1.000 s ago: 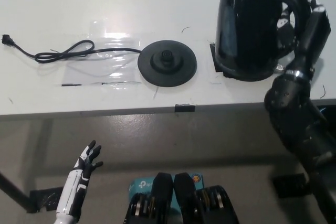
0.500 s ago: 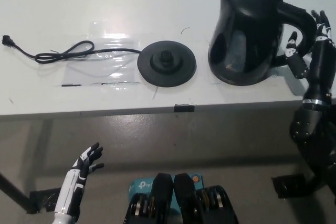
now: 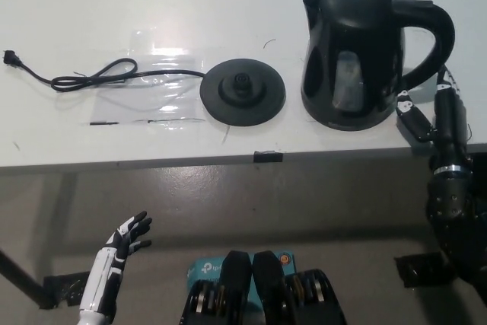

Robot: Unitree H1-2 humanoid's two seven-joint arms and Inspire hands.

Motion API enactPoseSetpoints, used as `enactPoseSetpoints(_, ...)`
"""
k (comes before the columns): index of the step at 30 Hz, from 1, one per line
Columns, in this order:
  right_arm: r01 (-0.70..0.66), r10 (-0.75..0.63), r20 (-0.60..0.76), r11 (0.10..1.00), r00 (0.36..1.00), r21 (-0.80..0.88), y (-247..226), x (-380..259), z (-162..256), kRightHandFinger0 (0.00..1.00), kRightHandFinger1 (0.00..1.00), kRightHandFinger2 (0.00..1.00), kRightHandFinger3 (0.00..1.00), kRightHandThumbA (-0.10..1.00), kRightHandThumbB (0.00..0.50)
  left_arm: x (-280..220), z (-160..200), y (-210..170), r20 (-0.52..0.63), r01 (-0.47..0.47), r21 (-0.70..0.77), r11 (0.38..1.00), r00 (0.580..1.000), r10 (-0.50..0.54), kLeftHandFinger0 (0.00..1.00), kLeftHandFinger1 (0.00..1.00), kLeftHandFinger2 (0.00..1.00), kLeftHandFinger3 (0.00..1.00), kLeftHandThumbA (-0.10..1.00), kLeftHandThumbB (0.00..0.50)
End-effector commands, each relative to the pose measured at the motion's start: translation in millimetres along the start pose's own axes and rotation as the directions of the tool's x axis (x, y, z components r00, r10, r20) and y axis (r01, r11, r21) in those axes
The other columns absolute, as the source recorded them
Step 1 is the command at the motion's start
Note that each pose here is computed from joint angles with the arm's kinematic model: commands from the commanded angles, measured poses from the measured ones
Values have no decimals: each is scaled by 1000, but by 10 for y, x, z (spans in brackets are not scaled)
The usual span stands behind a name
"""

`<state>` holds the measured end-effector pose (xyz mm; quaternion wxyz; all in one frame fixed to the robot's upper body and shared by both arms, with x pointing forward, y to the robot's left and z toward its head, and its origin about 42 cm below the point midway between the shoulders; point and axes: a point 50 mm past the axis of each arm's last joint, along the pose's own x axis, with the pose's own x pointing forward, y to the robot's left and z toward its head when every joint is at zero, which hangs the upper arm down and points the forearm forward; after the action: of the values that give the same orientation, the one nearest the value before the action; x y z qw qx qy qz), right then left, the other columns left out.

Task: Use the right hand to grab the handle of the kettle from the base and place it on the right side

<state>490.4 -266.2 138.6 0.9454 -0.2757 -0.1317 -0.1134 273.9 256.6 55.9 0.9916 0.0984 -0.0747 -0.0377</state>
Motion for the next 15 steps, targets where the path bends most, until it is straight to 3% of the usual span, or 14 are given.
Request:
enactPoseSetpoints(1, -229, 149, 228, 894, 962, 385, -316, 400, 696, 1000, 1000, 1000, 1000, 946, 500, -11, 94, 67, 64, -8, -6, 1000, 998, 9, 823, 893, 864, 885, 1000, 500)
enactPoseSetpoints(6, -198, 64, 289, 863, 955, 464, -476, 330, 834, 1000, 1000, 1000, 1000, 982, 500, -33, 87, 74, 58, -11, 5, 1000, 998, 10, 820, 889, 867, 891, 1000, 500)
enactPoseSetpoints(15, -22, -240, 344, 792, 908, 611, -997, -14, 1145, 1000, 1000, 1000, 1000, 1000, 500, -27, 79, 82, 61, -16, -9, 1000, 998, 16, 829, 896, 879, 906, 1000, 500)
